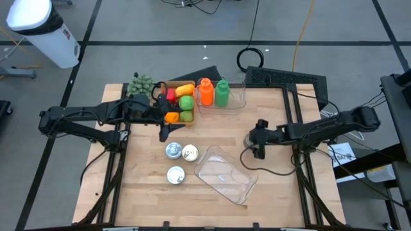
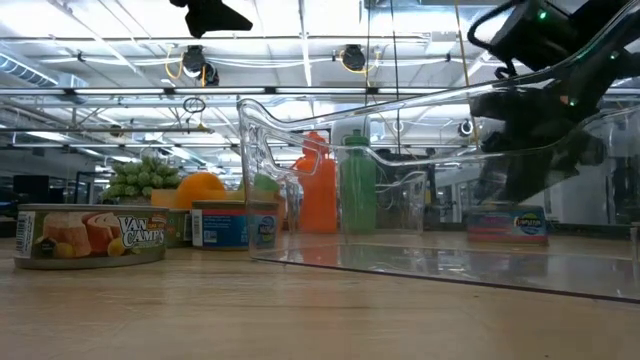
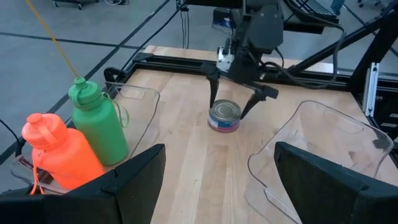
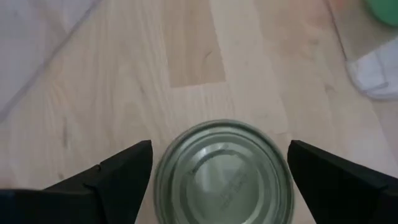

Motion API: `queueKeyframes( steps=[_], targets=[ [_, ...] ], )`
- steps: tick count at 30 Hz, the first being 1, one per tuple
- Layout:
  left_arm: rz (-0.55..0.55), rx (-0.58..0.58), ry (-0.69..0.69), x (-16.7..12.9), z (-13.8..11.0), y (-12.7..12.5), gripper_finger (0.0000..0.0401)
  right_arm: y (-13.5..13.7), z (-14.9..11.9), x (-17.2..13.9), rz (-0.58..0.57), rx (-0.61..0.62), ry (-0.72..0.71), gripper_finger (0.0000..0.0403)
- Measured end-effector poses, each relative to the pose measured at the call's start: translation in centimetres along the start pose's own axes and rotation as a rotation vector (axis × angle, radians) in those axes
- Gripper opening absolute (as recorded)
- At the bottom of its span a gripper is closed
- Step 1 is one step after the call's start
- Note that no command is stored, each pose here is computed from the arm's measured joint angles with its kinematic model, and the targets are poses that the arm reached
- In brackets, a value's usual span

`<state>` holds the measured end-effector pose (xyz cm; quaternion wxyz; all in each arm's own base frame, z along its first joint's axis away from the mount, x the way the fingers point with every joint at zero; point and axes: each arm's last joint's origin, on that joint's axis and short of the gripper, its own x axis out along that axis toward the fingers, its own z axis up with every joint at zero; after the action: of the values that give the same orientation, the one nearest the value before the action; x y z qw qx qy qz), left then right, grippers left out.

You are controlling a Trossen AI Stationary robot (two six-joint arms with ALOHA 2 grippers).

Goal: Pick & Place Food Item
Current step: Put the right blue pink tuna can into the bottom transparent bin

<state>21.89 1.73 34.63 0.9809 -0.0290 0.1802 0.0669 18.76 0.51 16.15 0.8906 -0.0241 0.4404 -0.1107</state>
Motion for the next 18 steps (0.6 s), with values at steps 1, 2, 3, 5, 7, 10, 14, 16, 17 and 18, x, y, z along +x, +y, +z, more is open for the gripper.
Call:
queueKeyframes(
  steps=[1,2,3,5,7,10,14,16,17,18],
  targets=[
    [0.0,0.0,0.0,0.0,0.0,0.0,0.031,0.0,-0.1,0.2,0.003,-0.019,0.011,0.0356],
    [0.0,0.0,0.0,0.0,0.0,0.0,0.031,0.1,-0.1,0.3,0.011,-0.035,0.021,0.0357],
    [0.0,0.0,0.001,0.0,0.0,0.0,0.031,0.2,-0.2,0.5,0.025,-0.053,0.034,0.0357],
    [0.0,0.001,0.003,0.0,0.0,0.0,0.031,0.3,-0.4,1.0,0.02,-0.091,0.059,0.0357],
    [0.0,0.001,0.005,0.0,0.0,0.0,0.031,0.3,-0.4,1.5,0.001,-0.127,0.08,0.0357],
    [0.0,0.003,0.005,0.0,0.0,0.0,0.031,0.4,-0.6,2.5,-0.057,-0.16,0.113,0.0357],
    [0.0,0.006,0.005,0.0,-0.1,0.0,0.031,0.4,-0.7,3.1,-0.087,-0.187,0.132,0.0357],
    [0.0,0.006,0.006,0.0,-0.1,0.0,0.031,0.3,-0.3,2.8,-0.09,-0.222,0.115,0.0357],
    [0.0,0.006,0.006,0.0,-0.1,0.0,0.031,0.4,-0.2,2.6,-0.103,-0.242,0.11,0.0357],
    [0.0,0.007,0.006,0.0,-0.1,0.0,0.031,0.4,0.0,2.3,-0.117,-0.256,0.102,0.0357]
  ],
)
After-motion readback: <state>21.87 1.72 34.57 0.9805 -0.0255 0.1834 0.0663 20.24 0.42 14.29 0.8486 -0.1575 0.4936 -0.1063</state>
